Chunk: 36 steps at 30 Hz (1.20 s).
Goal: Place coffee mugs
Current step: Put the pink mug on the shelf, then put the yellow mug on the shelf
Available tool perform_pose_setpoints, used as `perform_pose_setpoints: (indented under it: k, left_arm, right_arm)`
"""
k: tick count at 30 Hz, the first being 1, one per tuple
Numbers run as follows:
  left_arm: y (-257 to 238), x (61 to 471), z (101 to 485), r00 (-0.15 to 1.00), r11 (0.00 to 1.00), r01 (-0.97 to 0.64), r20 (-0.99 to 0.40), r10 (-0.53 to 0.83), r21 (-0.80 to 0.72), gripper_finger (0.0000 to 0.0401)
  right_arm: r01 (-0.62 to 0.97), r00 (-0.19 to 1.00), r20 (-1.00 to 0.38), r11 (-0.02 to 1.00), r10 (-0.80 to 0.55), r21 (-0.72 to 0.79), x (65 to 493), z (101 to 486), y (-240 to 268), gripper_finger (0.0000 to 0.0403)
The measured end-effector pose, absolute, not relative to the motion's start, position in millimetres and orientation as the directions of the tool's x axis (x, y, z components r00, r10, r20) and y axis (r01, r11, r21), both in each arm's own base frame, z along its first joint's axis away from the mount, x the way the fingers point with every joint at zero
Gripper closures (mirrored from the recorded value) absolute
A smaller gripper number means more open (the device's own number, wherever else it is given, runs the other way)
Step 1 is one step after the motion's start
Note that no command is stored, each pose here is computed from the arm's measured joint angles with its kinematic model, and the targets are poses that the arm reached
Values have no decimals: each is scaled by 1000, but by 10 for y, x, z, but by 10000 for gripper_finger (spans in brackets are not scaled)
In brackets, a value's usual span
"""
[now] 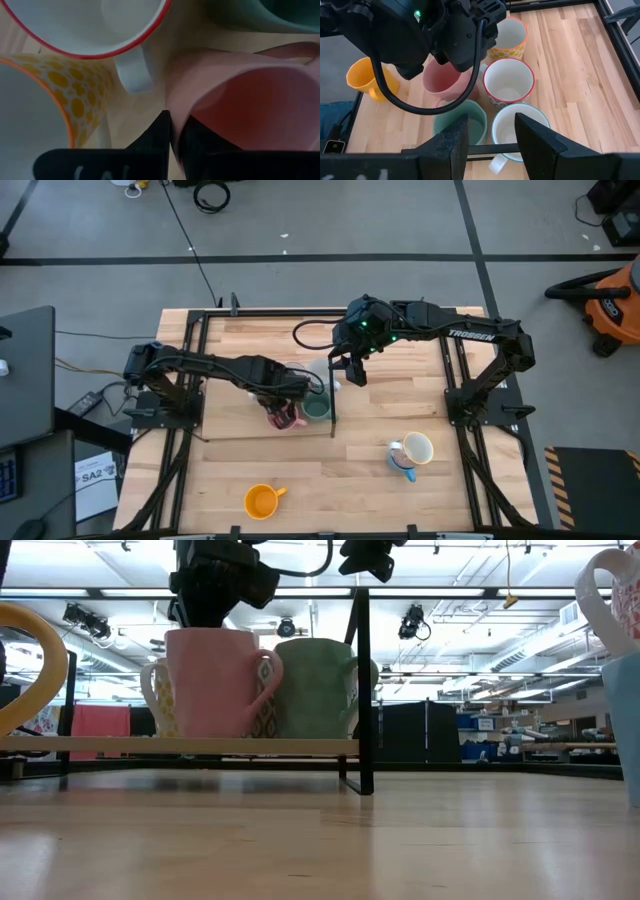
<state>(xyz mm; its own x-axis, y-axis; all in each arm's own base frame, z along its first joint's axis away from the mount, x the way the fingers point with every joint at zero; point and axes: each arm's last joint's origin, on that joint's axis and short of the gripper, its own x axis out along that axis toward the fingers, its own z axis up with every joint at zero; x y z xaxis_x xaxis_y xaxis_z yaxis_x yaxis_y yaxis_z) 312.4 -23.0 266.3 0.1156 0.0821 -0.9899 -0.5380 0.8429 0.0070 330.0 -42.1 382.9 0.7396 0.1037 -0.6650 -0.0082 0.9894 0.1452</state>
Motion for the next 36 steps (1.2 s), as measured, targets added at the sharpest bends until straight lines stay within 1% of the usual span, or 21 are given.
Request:
perform_pose_setpoints:
  k: [10,17,26,33,36]
  left_arm:
    - [-223,3123,2659,110,842,-539,-990,88,15,369]
    - [-218,3120,2654,104,841,-540,-990,97,26,343]
    - [-218,3122,2654,106,841,-540,-989,104,30,322]
    - [-217,3121,2654,105,841,-540,-989,102,29,287]
    - [-217,3120,2654,104,838,-545,-989,102,29,281]
  right_arm:
    - [-8,740,-665,989,104,145,3300,3830,-421,240]
    - [-8,740,-665,989,104,145,3300,3829,-421,240]
    - [-8,740,-665,989,104,145,3300,3829,-421,240]
    - [-8,740,-665,989,104,145,3300,3829,-421,240]
    - [-8,740,-665,989,104,145,3300,3829,-421,240]
